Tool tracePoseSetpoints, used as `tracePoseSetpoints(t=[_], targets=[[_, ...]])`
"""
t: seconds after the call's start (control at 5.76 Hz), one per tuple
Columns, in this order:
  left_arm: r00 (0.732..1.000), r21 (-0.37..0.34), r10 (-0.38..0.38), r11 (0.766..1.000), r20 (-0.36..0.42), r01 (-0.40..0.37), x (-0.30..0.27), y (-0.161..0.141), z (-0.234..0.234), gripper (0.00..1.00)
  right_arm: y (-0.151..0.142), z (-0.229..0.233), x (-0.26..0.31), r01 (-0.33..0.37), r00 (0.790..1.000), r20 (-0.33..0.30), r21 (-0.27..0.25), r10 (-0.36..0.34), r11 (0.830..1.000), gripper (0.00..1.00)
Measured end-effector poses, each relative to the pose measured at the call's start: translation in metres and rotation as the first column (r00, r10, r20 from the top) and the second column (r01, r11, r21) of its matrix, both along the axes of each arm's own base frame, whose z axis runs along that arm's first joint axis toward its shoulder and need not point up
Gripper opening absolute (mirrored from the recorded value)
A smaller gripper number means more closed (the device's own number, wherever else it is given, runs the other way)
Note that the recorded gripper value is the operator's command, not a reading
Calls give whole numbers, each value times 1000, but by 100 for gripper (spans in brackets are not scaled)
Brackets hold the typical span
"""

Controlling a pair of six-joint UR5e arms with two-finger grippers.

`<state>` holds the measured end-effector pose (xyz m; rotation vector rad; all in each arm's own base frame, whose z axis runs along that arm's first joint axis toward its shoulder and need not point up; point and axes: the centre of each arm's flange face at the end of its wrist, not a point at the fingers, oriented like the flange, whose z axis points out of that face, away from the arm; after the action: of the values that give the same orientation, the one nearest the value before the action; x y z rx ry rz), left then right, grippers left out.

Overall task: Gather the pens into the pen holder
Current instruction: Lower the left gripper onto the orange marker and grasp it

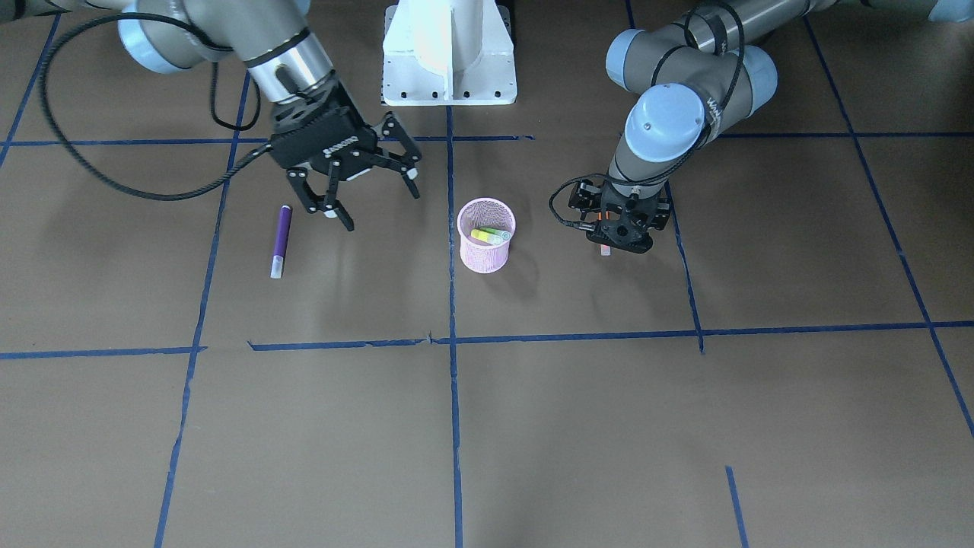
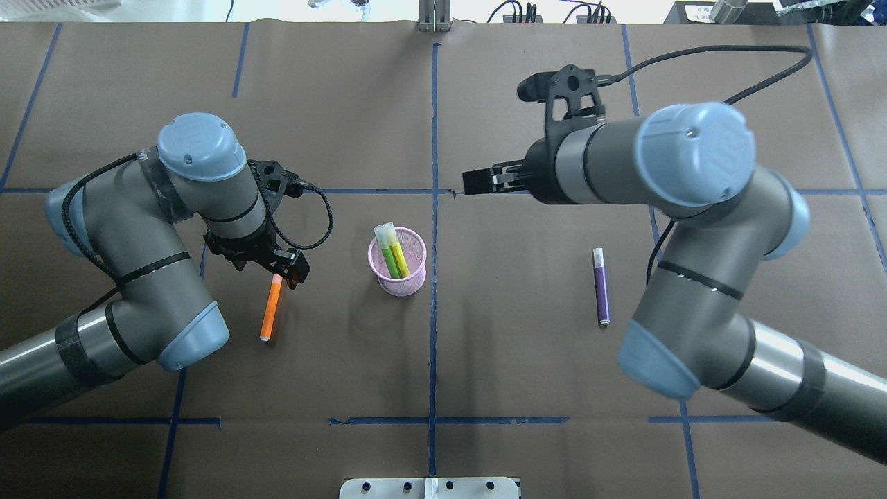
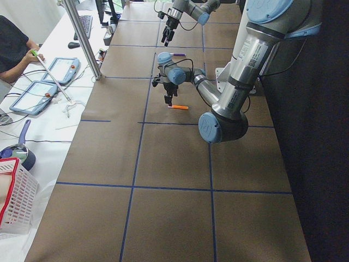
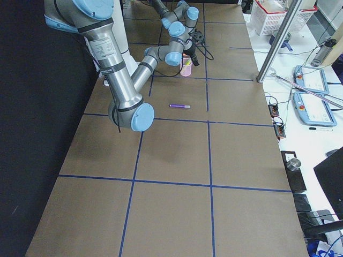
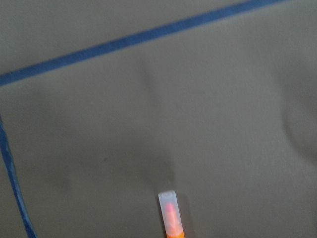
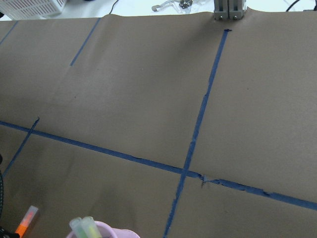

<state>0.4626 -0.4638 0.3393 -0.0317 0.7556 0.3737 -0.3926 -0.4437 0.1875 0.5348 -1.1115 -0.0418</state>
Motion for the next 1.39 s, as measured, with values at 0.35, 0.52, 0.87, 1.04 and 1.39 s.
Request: tracePoseSetpoints(t=[0.35, 0.52, 0.87, 1.04, 1.39], targets=[[1000, -56, 17, 998, 9, -17, 7, -11, 8, 100, -1, 22, 31, 29, 1000, -7, -44, -29, 999, 99], [1000, -78, 12, 997, 25, -10, 12, -16, 12, 100, 0, 25, 34, 31, 999, -7, -50, -32, 998, 99], [999, -109, -1, 994, 52, 7, 20, -22, 21, 91, 1, 26, 34, 33, 999, -8, -52, -34, 998, 99], [998, -117, -4, 993, 58, 11, 24, -21, 22, 82, 1, 27, 33, 34, 999, -8, -53, -34, 998, 99], [998, -114, 7, 993, 56, -1, 29, -17, 24, 65, 3, 31, 37, 30, 999, -10, -59, -31, 998, 99]])
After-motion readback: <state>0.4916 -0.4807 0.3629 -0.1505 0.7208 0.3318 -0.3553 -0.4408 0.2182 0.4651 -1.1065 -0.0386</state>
